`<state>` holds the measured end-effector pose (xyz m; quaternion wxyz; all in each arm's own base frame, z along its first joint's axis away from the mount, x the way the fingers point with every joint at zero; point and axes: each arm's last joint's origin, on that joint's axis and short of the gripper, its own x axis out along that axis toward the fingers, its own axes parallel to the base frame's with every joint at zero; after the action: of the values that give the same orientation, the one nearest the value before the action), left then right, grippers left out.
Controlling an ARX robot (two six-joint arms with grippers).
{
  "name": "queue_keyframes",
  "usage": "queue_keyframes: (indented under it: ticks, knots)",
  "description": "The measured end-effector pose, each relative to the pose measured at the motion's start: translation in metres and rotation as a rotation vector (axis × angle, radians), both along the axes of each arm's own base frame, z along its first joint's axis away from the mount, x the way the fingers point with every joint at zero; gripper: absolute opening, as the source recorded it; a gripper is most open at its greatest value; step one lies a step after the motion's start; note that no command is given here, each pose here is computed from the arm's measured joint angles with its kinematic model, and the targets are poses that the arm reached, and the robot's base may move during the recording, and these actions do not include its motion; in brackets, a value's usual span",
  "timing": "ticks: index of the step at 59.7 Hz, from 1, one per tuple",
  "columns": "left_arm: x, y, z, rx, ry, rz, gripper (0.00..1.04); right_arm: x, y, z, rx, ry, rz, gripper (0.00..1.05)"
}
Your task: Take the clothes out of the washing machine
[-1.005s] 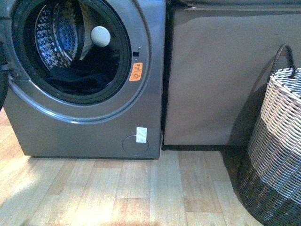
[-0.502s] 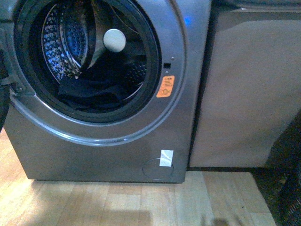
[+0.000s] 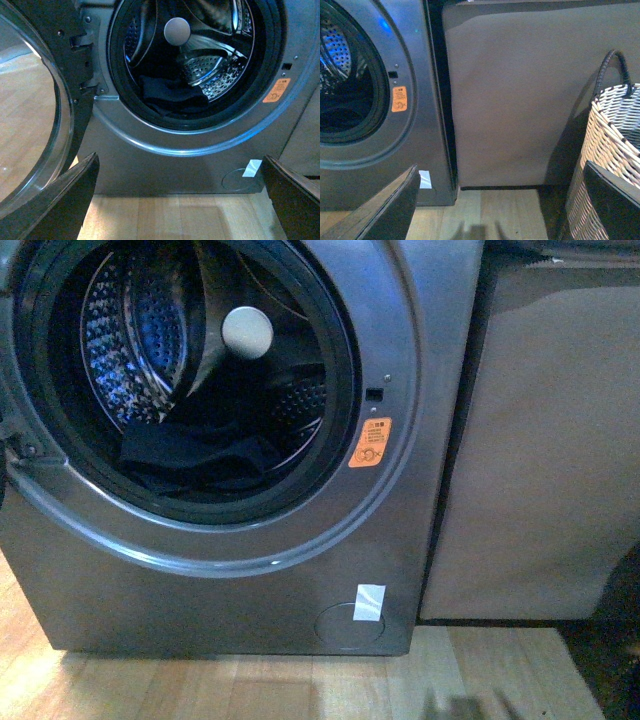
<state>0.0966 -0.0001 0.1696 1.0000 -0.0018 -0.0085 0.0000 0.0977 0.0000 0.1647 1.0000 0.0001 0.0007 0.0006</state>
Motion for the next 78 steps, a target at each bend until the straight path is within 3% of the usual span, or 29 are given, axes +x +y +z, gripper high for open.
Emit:
queue_keyframes:
  ticks: [35, 41, 45, 61, 78]
  knots:
    - [0.0, 0.0, 0.0, 0.0, 0.005, -0.007, 0.98, 0.0, 0.0, 0.0, 0.0, 0.001, 0.0, 0.97]
    - [0.004, 0.0, -0.004, -0.138, 0.298, -0.213, 0.98, 0.0, 0.0, 0.0, 0.0, 0.001, 0.0, 0.97]
    - [0.011, -0.001, -0.003, -0.208, 0.389, -0.288, 0.98, 0.0, 0.0, 0.0, 0.0, 0.001, 0.0, 0.97]
    - [0.088, -0.021, 0.036, -0.149, 0.316, -0.363, 0.98, 0.0, 0.0, 0.0, 0.0, 0.001, 0.0, 0.97]
    - [0.189, -0.053, 0.023, -0.098, 0.423, -0.408, 0.98, 0.0, 0.0, 0.0, 0.0, 0.001, 0.0, 0.97]
